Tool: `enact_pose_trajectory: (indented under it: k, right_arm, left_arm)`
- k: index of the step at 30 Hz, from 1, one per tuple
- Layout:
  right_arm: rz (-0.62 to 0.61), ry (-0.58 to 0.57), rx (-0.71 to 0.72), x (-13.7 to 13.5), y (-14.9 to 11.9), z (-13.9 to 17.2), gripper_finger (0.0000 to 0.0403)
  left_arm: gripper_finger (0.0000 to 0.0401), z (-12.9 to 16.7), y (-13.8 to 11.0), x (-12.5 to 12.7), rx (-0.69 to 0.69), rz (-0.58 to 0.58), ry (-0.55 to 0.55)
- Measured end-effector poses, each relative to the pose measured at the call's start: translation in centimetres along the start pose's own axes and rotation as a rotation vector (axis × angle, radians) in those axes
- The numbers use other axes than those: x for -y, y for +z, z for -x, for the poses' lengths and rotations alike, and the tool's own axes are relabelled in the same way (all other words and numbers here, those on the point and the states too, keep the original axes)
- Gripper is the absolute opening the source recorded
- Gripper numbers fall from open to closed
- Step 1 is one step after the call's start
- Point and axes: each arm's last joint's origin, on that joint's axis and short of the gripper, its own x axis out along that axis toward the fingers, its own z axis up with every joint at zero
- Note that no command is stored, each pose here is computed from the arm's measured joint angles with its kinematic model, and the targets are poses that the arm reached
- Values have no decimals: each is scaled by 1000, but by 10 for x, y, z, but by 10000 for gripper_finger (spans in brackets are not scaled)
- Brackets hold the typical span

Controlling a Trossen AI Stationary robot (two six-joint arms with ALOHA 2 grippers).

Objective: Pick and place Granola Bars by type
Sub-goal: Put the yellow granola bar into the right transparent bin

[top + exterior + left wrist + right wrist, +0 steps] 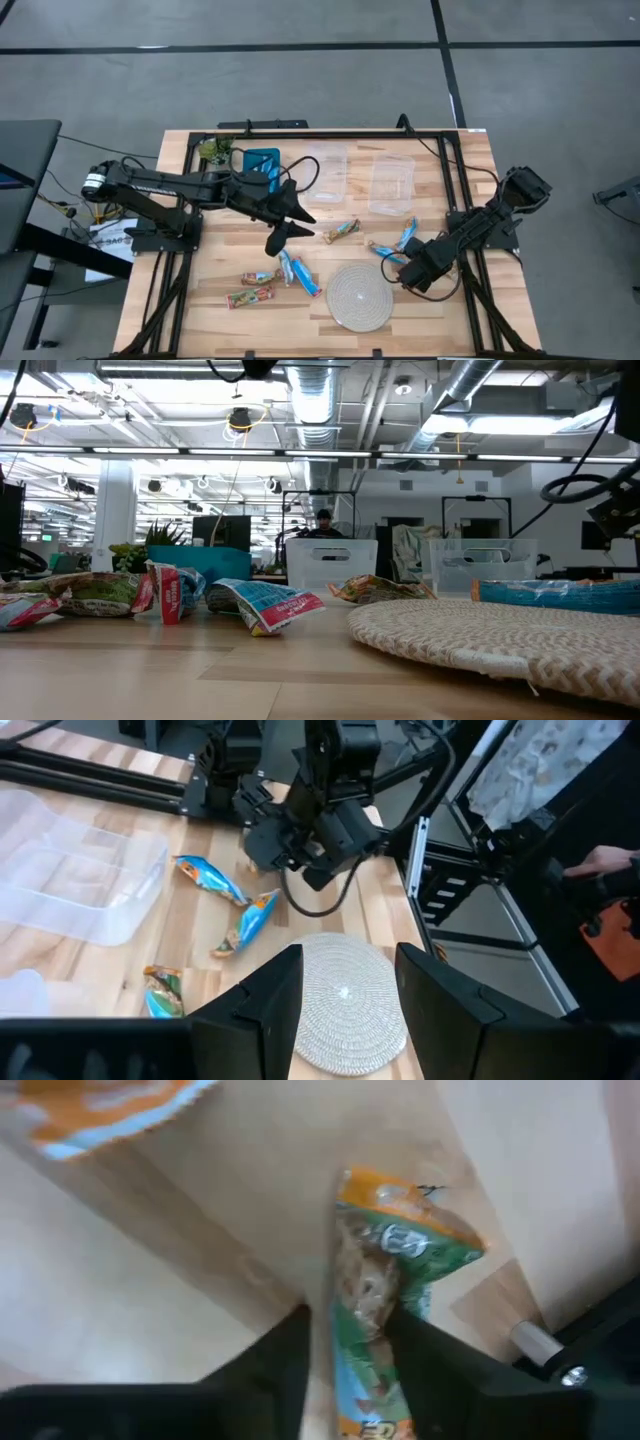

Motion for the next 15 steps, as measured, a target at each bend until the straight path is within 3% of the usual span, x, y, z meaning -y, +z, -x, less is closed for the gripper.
enact_pose_trajectory:
  k: [7, 15]
  right_arm:
    - [-28, -28, -1, 3, 1, 0, 13]
    - [-103, 159, 163, 5, 20, 44, 16]
  left_arm:
    - [152, -1, -1, 5, 8, 3, 30]
    - [152, -1, -2, 5, 20, 16, 74]
